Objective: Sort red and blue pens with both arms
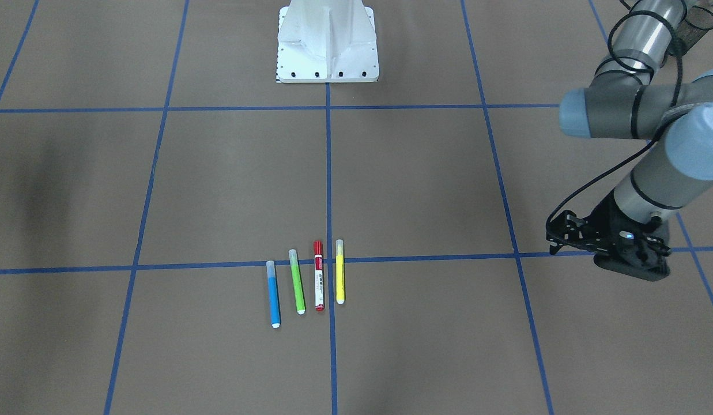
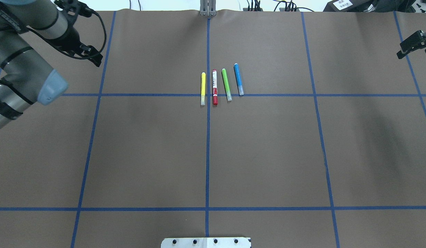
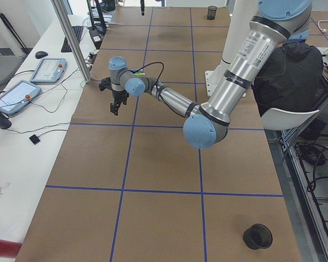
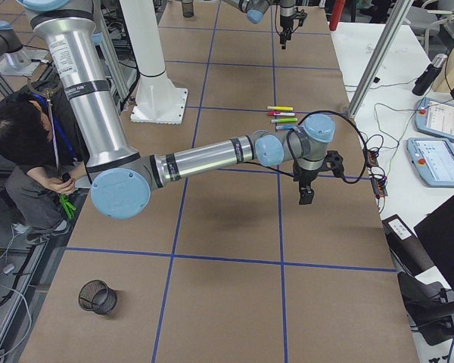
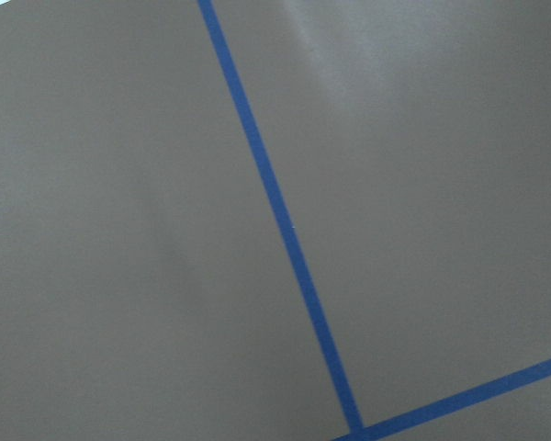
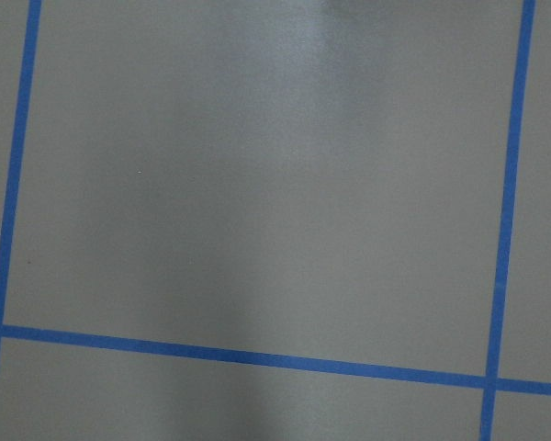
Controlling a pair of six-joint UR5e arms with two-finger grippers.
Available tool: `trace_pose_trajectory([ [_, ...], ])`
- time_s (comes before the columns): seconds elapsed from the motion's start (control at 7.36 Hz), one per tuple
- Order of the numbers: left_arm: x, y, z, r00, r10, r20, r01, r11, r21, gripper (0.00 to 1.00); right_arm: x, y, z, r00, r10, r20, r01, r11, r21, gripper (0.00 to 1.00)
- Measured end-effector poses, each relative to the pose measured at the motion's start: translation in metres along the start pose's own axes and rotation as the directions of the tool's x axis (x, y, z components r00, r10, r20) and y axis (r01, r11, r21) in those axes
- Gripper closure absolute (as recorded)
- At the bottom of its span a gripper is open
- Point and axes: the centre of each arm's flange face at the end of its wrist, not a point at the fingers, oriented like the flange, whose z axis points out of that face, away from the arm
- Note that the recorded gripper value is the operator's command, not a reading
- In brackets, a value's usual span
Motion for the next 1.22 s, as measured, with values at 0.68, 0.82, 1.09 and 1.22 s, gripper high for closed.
trace_pose_trajectory([
  [0.68,0.138,-0.056,0.009,0.987,-0.155,-0.050,0.155,0.988,-0.006,0.00,-0.044,-0.004,0.017,1.000,0.017,0.008,-0.017,1.000,-0.004,0.00],
  [0.82,0.176,-0.061,0.008,0.974,-0.214,-0.070,0.213,0.977,-0.019,0.00,-0.060,-0.005,0.024,0.999,0.042,-0.012,-0.042,0.999,0.017,0.00],
  [1.09,0.257,-0.082,-0.001,0.965,-0.245,-0.092,0.241,0.969,-0.053,0.00,-0.096,-0.002,0.031,0.995,0.099,0.001,-0.099,0.995,0.030,0.00],
  [1.22,0.294,-0.091,-0.004,0.963,-0.251,-0.094,0.245,0.967,-0.065,0.01,-0.115,0.002,0.035,0.996,0.091,0.016,-0.091,0.996,0.022,0.00],
])
